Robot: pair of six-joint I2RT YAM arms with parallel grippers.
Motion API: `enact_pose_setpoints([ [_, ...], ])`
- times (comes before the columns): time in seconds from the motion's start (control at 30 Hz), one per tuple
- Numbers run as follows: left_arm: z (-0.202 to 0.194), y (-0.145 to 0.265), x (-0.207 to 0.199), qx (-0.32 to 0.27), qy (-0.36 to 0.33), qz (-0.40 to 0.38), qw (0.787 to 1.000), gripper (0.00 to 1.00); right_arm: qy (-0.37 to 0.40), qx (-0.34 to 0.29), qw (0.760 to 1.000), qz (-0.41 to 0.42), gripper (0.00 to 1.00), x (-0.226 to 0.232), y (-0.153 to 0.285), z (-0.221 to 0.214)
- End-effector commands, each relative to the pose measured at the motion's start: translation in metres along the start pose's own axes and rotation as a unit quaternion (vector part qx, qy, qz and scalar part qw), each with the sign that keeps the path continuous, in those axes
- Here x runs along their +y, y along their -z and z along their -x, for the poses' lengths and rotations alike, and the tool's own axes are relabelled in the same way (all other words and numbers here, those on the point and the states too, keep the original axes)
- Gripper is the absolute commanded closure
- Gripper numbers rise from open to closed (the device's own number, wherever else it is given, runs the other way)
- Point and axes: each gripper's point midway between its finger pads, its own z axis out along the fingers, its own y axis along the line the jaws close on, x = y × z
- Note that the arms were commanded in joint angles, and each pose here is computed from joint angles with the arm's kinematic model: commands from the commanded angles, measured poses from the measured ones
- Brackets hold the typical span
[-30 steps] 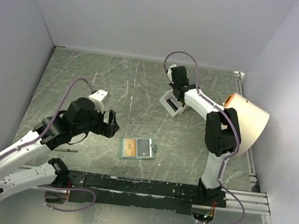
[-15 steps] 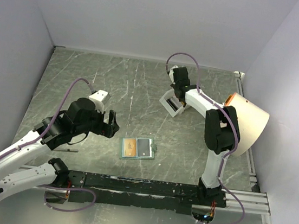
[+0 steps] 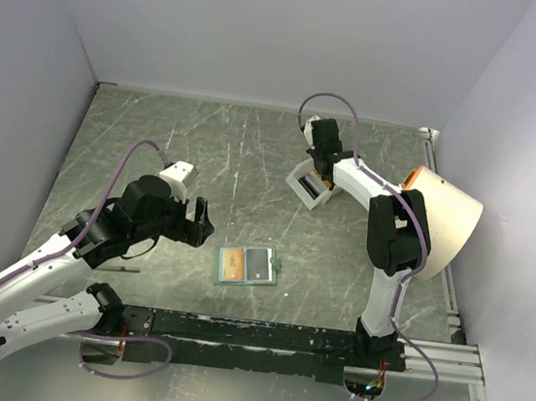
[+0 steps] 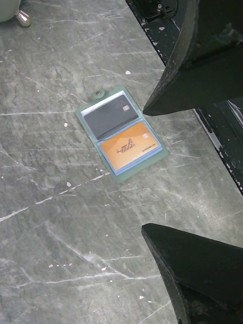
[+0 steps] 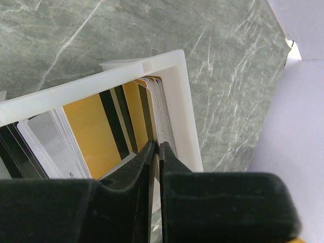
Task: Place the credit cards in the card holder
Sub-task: Pick up the credit card from the storage box.
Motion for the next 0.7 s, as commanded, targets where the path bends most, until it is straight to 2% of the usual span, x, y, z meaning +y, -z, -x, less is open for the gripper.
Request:
enact_pose_setpoints([
  [0.0,-0.001,-0.001,0.0,0.001,-0.003,0.0,1.0,0.01,-0.003,-0.01,1.0,-0.009,0.95,-0.01,-0.004,0.009],
  [0.13,-0.001,-0.001,0.0,0.0,-0.003,-0.001,1.0,0.01,-0.006,-0.015,1.0,-0.008,0.98,-0.012,-0.002,0.012],
  [0.27,-0.001,0.0,0.0,-0.001,-0.003,-0.001,1.0,0.01,-0.017,-0.017,1.0,-0.01,0.92,-0.016,0.001,0.017],
  [0.3,-0.001,-0.001,0.0,0.0,-0.003,0.0,1.0,0.01,-0.018,-0.019,1.0,-0.007,0.92,-0.015,0.001,0.018],
  [0.37,-0.001,0.0,-0.001,0.0,-0.003,-0.002,1.0,0.01,-0.017,-0.02,1.0,0.004,1.0,-0.01,0.0,0.017],
  [0.53,-0.001,0.0,0.0,-0.002,-0.001,-0.001,1.0,0.01,-0.019,-0.016,1.0,0.01,1.0,-0.004,-0.004,0.011],
  [0.6,-0.001,0.0,0.0,-0.002,-0.001,-0.002,1.0,0.01,-0.019,-0.01,1.0,0.007,0.96,-0.004,-0.006,0.008],
  [0.67,-0.001,0.0,-0.001,-0.002,-0.002,-0.002,1.0,0.01,-0.017,-0.004,1.0,0.004,1.0,-0.004,-0.007,0.005],
])
